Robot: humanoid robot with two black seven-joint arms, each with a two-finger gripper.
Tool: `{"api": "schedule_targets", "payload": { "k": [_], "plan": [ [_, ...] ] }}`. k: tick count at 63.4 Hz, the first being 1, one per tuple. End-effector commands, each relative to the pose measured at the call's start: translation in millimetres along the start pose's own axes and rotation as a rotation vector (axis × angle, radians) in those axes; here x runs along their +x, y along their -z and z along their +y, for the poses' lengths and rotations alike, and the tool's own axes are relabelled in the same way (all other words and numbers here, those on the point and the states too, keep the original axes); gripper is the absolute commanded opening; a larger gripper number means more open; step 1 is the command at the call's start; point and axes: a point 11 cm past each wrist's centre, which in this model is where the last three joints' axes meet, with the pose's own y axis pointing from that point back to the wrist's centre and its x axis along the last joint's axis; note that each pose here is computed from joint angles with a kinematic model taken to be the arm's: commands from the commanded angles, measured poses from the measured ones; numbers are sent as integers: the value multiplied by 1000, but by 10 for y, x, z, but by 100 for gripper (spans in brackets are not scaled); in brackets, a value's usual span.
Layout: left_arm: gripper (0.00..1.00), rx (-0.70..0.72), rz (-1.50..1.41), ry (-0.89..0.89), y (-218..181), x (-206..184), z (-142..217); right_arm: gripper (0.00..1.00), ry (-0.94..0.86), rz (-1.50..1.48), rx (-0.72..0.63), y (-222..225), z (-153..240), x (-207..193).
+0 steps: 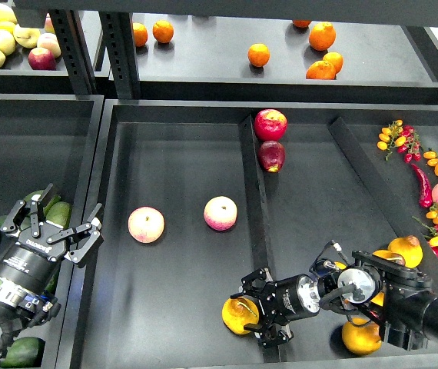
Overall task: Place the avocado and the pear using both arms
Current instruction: 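Lower the right gripper around the yellow pear and close it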
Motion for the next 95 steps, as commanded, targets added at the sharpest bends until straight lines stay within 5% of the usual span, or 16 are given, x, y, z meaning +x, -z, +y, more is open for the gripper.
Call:
{"api": "schedule_targets", "payload": {
  "k": [1, 14, 44, 65, 73, 95],
  "plan": [
    [99, -1, 1, 1, -2, -2, -1, 50, 18, -23, 15, -5, -13, -27],
    [99, 1, -2, 4, 2, -15, -3, 23, 61, -110, 78, -44, -34, -43],
    [99, 0, 4, -8, 21, 21, 43, 23, 98, -123, 143, 114, 48, -88],
    [99, 2, 4, -9, 26, 23, 42, 27, 108, -119, 143, 107, 56, -109],
    [99, 3, 5, -9, 31, 24, 41, 49, 105, -109, 138, 88, 71, -88],
    [99, 9, 4, -11, 47, 29, 38, 69, 103, -96, 126, 35, 74, -67]
  ]
}}
